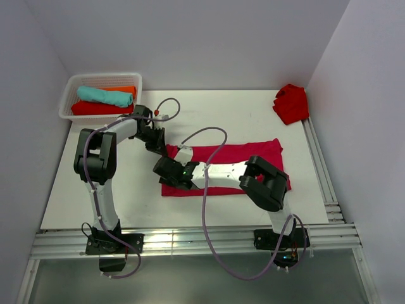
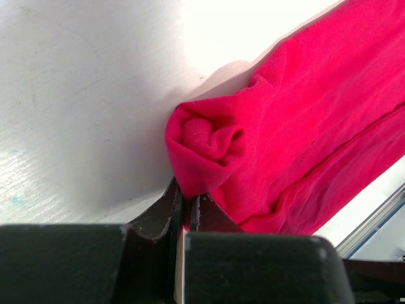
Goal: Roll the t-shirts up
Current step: Roll the tshirt
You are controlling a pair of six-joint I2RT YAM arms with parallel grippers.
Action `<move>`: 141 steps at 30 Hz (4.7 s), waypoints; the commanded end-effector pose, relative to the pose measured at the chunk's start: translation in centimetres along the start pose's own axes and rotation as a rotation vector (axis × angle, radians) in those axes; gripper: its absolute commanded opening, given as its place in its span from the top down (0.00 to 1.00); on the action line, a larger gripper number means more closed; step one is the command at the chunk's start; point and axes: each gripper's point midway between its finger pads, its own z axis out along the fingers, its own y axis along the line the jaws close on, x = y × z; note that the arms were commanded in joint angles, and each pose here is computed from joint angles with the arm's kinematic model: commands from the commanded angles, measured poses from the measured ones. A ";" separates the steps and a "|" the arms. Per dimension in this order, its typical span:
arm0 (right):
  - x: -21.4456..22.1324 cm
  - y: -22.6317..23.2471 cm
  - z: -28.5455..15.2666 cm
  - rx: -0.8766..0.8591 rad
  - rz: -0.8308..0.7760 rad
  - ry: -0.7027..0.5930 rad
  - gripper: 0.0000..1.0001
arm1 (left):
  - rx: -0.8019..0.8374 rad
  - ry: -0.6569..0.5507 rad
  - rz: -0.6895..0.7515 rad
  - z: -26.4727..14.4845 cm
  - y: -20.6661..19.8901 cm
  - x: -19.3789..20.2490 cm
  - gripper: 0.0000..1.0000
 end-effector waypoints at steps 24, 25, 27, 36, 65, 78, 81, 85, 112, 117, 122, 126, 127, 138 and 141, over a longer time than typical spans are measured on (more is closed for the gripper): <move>2.8 1.8 -0.7 0.042 -0.095 0.049 0.43 | -0.103 0.015 0.034 0.8 2.0 0.0 1.00; 3.0 1.7 -0.6 0.043 -0.095 0.058 0.43 | -0.103 0.018 0.031 0.9 2.0 0.1 1.00; 3.3 2.0 -0.6 0.028 -0.093 0.067 0.45 | -0.104 0.016 0.034 0.9 1.9 0.0 1.00; 4.6 1.8 -0.3 -0.043 -0.043 0.118 0.81 | -0.119 0.012 0.035 0.8 1.8 -0.1 1.00; 3.8 -1.2 -0.8 -0.574 0.584 0.260 1.00 | 0.189 -0.056 0.076 -5.2 -4.1 -2.3 0.47; 3.9 -1.6 -0.3 -0.609 0.658 0.282 1.00 | 0.318 -0.002 -0.037 -4.4 -1.9 3.1 0.48; 3.9 -1.6 -0.2 -0.609 0.664 0.282 1.00 | 0.332 0.019 -0.069 -3.1 -1.5 4.1 0.50; 3.9 -1.7 -0.1 -0.604 0.665 0.282 1.00 | 0.322 0.011 -0.093 -2.2 -1.0 4.3 0.51; 4.5 -2.6 0.9 -0.539 0.648 0.286 1.00 | 0.297 0.005 -0.121 0.2 -2.2 2.2 0.54; 4.6 -2.9 0.8 -0.505 0.625 0.283 1.00 | 0.261 0.019 -0.108 0.7 -2.4 2.0 0.72; 4.6 -3.9 1.1 -0.428 0.579 0.261 0.74 | 0.198 0.020 -0.097 0.8 -1.9 1.9 0.94; 3.4 -4.1 0.6 -0.376 0.531 0.207 0.57 | 0.142 0.014 -0.078 0.3 -1.7 1.4 0.98; 3.7 -5.1 0.8 -0.324 0.511 0.205 0.53 | 0.130 0.018 -0.074 0.2 -1.7 1.4 0.98; -0.6 -4.2 -1.8 -0.154 0.299 0.018 0.49 | 0.014 0.037 -0.017 -0.6 -1.2 0.8 1.00; -1.9 -3.2 -2.0 -0.119 0.229 -0.018 0.49 | -0.017 0.035 -0.007 -1.0 -1.1 0.4 1.00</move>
